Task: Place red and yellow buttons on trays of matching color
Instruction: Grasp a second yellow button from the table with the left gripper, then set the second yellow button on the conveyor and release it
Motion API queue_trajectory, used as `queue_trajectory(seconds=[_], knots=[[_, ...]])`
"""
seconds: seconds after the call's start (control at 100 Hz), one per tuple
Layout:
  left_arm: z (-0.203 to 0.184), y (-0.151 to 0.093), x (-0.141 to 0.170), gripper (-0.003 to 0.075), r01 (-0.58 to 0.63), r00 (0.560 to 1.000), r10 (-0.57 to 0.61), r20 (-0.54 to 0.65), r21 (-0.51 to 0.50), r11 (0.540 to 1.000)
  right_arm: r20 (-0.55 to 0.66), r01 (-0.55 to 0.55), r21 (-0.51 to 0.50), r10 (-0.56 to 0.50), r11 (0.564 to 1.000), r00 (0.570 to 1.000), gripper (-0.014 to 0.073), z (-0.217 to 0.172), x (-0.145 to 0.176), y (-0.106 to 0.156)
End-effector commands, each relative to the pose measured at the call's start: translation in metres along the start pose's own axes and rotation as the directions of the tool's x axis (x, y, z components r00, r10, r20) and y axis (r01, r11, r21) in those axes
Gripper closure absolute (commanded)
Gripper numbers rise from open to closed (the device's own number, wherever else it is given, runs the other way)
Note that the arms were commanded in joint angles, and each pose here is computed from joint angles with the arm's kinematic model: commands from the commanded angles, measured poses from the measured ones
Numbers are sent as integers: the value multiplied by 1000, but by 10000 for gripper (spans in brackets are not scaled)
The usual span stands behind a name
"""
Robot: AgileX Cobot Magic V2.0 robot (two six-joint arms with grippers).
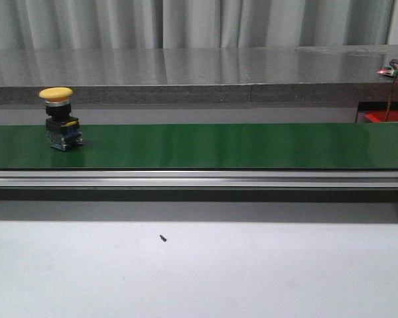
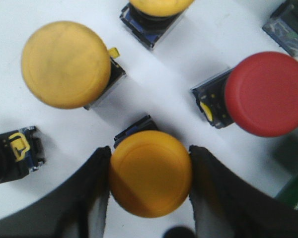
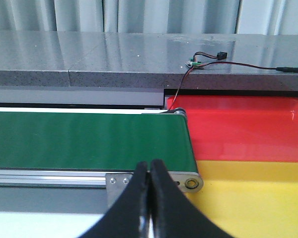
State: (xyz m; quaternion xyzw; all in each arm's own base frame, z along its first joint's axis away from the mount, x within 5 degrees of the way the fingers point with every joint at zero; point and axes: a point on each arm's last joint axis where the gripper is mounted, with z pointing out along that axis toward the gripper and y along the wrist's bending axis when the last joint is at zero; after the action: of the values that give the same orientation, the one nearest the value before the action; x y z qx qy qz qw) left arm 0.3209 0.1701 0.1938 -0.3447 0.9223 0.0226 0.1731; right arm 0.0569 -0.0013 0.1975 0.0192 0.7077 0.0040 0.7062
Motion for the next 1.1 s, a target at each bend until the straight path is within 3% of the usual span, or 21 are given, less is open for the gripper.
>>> queue_trajectory(seconds=[0.0,0.44,0.76,1.09], knots=[[-28,-2,-8,564,4,997,-6,83,20,1000,113,9,-2,-9,1000,994,664,-3,-14,1],[-123,-4,4,564,-99,967,85,239,45,994,113,9,-2,-9,1000,994,664,-3,-14,1],[-143,-66,8,564,-276,927,232,294,120,953,113,9,-2,-9,1000,994,664,-3,-14,1],[-110,-112,-2,564,-332,932,294,211,175,927,113,9,-2,-9,1000,994,664,-3,-14,1]])
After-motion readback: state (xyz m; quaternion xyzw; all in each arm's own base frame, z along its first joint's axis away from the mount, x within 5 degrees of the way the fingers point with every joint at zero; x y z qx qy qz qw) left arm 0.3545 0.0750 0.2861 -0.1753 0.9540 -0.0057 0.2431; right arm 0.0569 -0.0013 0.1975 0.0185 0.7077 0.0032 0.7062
